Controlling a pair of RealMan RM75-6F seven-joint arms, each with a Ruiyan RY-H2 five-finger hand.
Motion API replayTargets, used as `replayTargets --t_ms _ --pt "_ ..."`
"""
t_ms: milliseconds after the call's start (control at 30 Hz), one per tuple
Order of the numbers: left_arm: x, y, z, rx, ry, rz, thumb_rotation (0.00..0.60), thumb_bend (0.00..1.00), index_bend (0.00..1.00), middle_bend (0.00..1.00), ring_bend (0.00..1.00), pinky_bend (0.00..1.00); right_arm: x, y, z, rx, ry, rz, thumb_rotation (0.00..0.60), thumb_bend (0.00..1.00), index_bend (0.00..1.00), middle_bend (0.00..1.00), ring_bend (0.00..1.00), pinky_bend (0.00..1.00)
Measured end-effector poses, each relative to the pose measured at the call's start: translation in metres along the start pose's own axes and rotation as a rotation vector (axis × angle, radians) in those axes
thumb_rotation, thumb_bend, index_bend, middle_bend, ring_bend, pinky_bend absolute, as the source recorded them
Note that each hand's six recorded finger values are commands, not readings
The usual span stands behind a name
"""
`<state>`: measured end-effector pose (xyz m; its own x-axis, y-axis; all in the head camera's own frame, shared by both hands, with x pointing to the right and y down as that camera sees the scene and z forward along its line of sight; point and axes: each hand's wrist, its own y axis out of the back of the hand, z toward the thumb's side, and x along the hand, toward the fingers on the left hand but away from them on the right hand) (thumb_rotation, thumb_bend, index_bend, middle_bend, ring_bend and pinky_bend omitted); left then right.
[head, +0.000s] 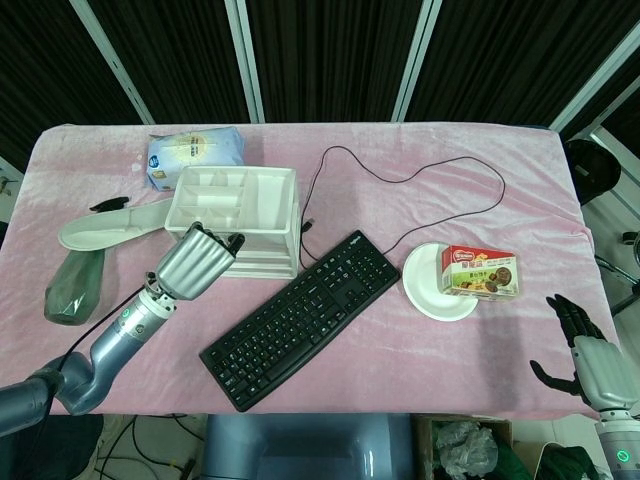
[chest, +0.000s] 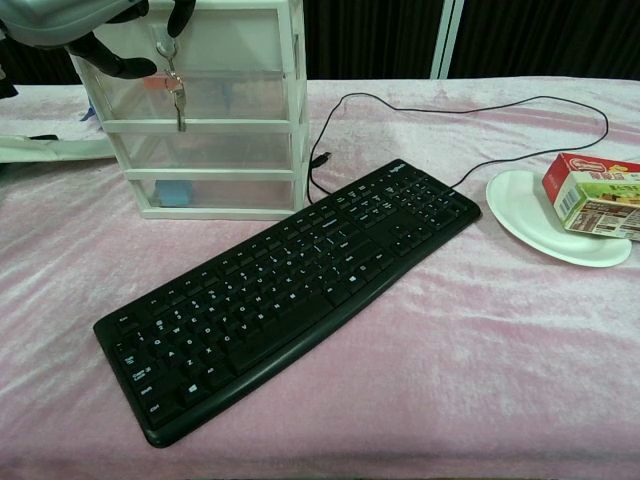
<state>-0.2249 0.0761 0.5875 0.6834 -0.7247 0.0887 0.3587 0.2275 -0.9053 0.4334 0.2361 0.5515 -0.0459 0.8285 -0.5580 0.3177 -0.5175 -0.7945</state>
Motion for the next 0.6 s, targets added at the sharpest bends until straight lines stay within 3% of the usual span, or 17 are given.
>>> replayTargets --t_ms 233,300,400,467,600 --pt "-0.010 0.008 -0.001 -0.059 0.028 0.023 0.600 0.19 0.47 1.00 0.99 1.00 0.000 0.000 0.000 0.001 0.000 0.001 0.600 0.24 0.00 0.00 0.00 0.14" --pt "-0.016 0.011 -0.002 -0.085 0.042 0.032 0.600 0.18 0.44 0.95 0.95 0.98 0.000 0.000 0.000 0.001 0.000 0.001 0.600 0.24 0.00 0.00 0.00 0.14" --pt "-0.029 0.014 -0.007 -0.126 0.076 0.038 0.600 0.17 0.32 0.70 0.75 0.82 0.000 0.000 0.000 0.003 0.000 0.001 0.600 0.24 0.00 0.00 0.00 0.14" --pt "-0.039 0.014 -0.010 -0.154 0.103 0.031 0.600 0.15 0.24 0.48 0.56 0.62 0.000 0.000 0.000 0.004 0.000 0.000 0.600 0.24 0.00 0.00 0.00 0.14" --pt "-0.063 0.009 -0.017 -0.220 0.172 -0.017 0.600 0.05 0.11 0.20 0.27 0.33 0.000 0.000 0.000 0.008 0.000 -0.001 0.600 0.24 0.00 0.00 0.00 0.14"
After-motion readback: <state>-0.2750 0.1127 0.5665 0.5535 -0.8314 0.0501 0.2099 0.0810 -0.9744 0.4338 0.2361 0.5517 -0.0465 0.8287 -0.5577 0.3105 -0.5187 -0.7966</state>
